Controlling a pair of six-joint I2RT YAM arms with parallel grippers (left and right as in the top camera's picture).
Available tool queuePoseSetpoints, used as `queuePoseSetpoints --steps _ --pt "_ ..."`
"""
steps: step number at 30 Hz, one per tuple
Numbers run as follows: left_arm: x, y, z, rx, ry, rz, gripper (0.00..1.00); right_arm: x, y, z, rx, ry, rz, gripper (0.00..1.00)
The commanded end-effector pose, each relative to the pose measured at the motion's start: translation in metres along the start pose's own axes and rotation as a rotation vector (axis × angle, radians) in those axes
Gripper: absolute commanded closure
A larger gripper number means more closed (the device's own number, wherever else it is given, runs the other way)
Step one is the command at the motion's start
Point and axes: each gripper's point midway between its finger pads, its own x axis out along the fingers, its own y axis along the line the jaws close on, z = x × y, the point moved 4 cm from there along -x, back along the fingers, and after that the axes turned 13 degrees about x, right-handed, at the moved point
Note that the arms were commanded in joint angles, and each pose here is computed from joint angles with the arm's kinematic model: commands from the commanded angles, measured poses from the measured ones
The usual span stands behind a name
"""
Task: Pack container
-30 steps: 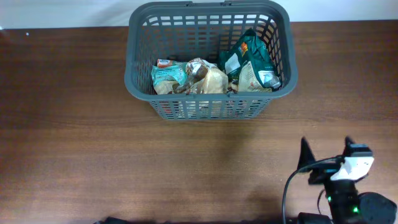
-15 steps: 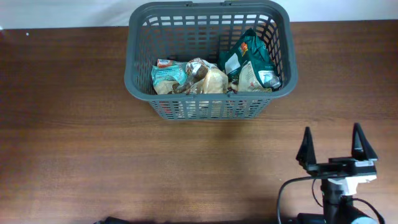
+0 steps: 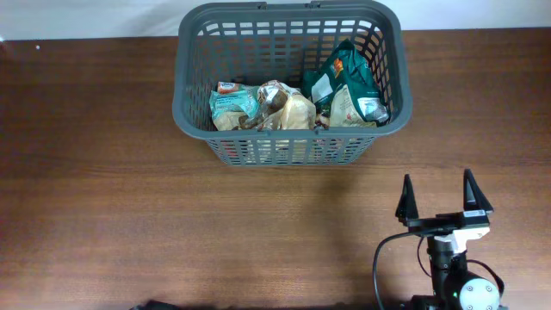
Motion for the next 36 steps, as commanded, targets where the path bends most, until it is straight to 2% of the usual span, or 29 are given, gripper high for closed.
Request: queuePoseSetpoints --steps 1,12,16,20,36 --pt "0.000 0.001 -0.001 -0.009 0.003 0.007 0.01 -0.001 -0.002 -0.010 -0.006 0.010 -0.008 0.01" --pt "0.000 0.001 -0.001 -0.009 0.005 0.013 0.01 -0.002 -0.005 -0.026 0.005 0.084 -0.019 0.01" --pt "0.000 0.001 -0.001 -0.009 0.005 0.013 0.01 -0.006 -0.010 -0.050 0.019 0.204 -0.045 0.01" --pt "0.000 0.001 -0.001 -0.009 0.005 0.013 0.01 -0.017 -0.016 -0.087 0.042 0.389 -0.085 0.01" --pt "0.000 0.001 -0.001 -0.009 0.005 0.013 0.01 -0.017 -0.016 -0.087 0.042 0.388 -0.084 0.01"
